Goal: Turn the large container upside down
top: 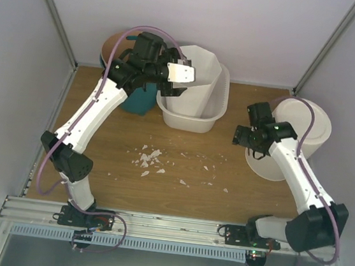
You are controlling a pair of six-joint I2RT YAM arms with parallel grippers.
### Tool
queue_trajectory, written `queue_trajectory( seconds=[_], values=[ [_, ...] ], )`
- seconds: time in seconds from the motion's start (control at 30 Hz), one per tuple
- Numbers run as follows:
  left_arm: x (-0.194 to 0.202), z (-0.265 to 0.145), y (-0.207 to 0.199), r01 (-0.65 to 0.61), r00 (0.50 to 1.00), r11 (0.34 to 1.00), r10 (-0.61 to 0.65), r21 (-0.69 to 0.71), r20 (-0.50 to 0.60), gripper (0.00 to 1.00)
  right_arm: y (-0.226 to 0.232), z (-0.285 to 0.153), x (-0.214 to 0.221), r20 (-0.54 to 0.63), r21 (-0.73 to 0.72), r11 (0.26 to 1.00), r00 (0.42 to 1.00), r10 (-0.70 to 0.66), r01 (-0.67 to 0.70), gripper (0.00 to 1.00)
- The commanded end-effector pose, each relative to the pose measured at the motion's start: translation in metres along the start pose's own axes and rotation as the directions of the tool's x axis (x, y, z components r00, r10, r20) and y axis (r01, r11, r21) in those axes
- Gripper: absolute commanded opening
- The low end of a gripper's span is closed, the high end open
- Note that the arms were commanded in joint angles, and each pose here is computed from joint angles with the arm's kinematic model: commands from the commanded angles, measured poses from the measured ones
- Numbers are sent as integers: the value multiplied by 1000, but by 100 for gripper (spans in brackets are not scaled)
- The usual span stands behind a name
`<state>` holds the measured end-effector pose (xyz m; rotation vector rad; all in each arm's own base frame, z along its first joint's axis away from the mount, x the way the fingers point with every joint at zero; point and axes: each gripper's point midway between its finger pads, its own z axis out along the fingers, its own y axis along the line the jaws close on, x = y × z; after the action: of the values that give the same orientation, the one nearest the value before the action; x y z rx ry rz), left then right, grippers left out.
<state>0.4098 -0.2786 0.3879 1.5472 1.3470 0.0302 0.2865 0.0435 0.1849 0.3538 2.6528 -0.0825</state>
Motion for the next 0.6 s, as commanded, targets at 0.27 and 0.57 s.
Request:
queue_trajectory(
  seconds=[0.27, 0.57],
  values=[
    [12, 29, -54, 8, 1000, 974, -3, 227, -25, 99, -27, -56, 11, 14, 44, 996, 997, 81, -82, 100],
    [25, 51, -54, -7, 997, 977, 22, 214, -68, 99, -65, -37, 36, -27, 140, 972, 981, 194, -188, 100]
  ],
)
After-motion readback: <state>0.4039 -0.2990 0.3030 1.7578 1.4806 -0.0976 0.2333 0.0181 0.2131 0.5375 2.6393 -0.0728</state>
